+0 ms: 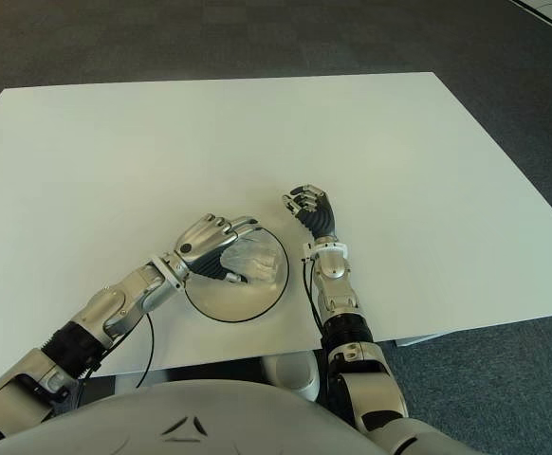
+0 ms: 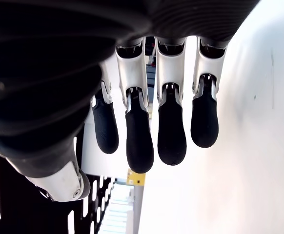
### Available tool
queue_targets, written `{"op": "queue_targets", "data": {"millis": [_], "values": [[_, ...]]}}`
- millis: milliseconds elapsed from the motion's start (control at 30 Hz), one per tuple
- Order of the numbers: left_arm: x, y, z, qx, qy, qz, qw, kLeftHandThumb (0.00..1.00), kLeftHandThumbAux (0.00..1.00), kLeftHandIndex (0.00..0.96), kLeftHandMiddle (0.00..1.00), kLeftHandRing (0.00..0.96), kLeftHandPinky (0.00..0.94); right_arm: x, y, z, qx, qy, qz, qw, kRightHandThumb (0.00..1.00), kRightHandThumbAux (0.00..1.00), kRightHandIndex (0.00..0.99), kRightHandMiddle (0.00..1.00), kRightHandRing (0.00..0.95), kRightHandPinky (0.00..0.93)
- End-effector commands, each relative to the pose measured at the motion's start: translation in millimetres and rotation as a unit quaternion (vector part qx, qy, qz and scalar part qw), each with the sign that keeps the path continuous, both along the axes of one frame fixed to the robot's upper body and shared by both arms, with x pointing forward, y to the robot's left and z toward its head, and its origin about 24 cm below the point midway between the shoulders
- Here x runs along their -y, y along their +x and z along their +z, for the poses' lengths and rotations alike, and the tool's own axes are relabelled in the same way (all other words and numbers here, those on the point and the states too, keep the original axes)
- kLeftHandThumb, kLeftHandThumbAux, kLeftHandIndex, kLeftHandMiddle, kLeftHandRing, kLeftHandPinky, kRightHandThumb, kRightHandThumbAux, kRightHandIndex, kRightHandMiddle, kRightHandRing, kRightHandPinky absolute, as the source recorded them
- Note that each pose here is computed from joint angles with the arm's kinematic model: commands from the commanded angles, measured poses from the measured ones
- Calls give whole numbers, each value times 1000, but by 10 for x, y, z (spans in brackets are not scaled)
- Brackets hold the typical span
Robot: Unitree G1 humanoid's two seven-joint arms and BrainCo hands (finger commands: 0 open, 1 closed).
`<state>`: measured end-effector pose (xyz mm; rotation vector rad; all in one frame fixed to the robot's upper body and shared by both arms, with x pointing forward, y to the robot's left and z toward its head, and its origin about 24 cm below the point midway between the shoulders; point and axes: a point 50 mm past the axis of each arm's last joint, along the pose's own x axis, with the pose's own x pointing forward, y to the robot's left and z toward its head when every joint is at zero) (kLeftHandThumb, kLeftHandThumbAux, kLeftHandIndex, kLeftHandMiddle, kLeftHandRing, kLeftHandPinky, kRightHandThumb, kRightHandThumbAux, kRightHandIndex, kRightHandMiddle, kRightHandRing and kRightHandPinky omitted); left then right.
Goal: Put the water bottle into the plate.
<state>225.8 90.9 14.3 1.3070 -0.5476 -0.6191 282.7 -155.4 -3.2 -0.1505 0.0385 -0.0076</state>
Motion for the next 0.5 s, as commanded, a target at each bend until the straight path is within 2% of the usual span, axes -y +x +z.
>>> {"op": "queue_targets", "data": {"millis": [33, 233, 500], "values": [[-19, 22, 17, 0, 9, 6, 1000, 148, 498, 27, 29, 10, 4, -7, -7, -24, -10, -2, 2, 1000, 710, 728, 435, 640, 644, 605], [-32, 17, 15, -13, 4, 17, 1000, 82, 439, 2, 3, 0, 0, -7, -9, -20, -7, -1, 3, 1000, 710, 728, 435, 641, 643, 598], [-49, 23, 14, -16, -6, 18, 1000, 55, 380, 0, 0, 0, 0, -5, -3, -21, -6, 0, 3, 1000, 710, 728, 435, 641, 646, 614]]}}
